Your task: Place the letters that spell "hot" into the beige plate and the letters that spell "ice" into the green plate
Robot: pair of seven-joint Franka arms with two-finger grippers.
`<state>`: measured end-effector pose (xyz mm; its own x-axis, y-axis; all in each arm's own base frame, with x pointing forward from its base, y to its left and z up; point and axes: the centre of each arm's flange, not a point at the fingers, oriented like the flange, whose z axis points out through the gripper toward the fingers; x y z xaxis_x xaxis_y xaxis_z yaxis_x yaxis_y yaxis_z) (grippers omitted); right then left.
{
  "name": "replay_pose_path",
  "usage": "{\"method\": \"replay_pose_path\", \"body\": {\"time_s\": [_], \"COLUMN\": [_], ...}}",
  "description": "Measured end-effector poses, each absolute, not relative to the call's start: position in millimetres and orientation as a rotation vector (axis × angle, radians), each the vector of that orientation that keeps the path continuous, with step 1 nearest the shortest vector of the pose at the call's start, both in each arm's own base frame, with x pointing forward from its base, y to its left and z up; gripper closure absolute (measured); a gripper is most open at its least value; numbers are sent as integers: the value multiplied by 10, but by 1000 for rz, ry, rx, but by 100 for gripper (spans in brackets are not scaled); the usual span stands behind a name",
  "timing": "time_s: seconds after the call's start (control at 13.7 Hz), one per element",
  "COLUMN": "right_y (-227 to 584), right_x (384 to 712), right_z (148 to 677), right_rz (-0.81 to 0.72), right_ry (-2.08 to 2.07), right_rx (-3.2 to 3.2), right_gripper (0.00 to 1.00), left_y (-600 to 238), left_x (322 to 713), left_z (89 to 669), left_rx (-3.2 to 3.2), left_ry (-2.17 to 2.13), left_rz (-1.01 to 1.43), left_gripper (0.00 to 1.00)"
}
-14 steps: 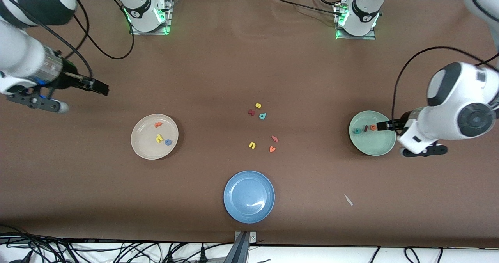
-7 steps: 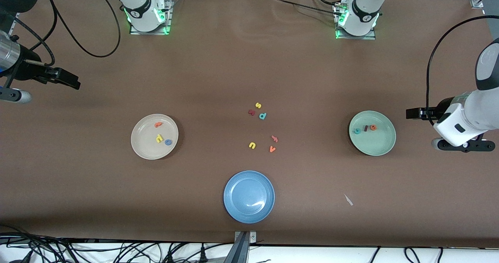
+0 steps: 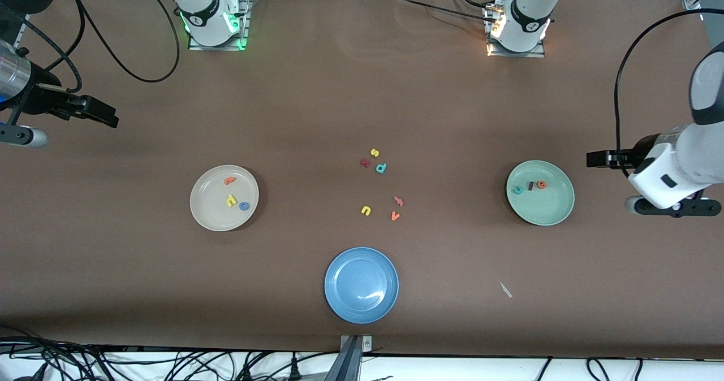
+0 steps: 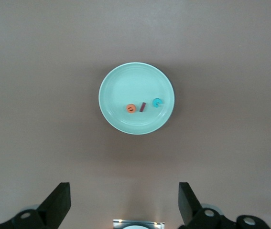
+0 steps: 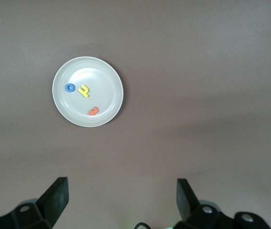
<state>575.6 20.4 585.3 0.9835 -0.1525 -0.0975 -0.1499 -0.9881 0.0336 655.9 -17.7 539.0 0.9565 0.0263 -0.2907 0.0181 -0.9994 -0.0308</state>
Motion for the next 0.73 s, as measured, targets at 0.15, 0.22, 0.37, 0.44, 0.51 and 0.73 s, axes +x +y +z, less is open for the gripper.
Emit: {"method": "replay_pose_path", "body": {"time_s": [0.15,0.22,0.37,0.44,0.51,0.73], "right_y": [180,178,190,188,185,231], "right_x": [5757,5758,5759,5762,5765,5779], "right_z": [5849,5848,5855,5878,5906,5886], "right_rz": [-158,-159,-156,-148,-138,-143], "right_ry": [-243,-244,-241,-242,-242,-230], "right_rx": [3102,3102,3102,3103,3104,3104], "right_gripper": [0,0,0,0,0,0], "left_y": [-130,-152,-185,-184,-176,-165], "left_x": [6532,6524,6511,6499,6485,6472], "left_z": [5550,5597,5595,5559,5531,5477], "left_rx": [-3112,-3118,-3128,-3129,-3129,-3127], "left_ry": [-60,-59,-54,-55,-57,-60], "left_rz": [397,360,295,285,283,292], "left_gripper": [1,1,1,1,1,1]}}
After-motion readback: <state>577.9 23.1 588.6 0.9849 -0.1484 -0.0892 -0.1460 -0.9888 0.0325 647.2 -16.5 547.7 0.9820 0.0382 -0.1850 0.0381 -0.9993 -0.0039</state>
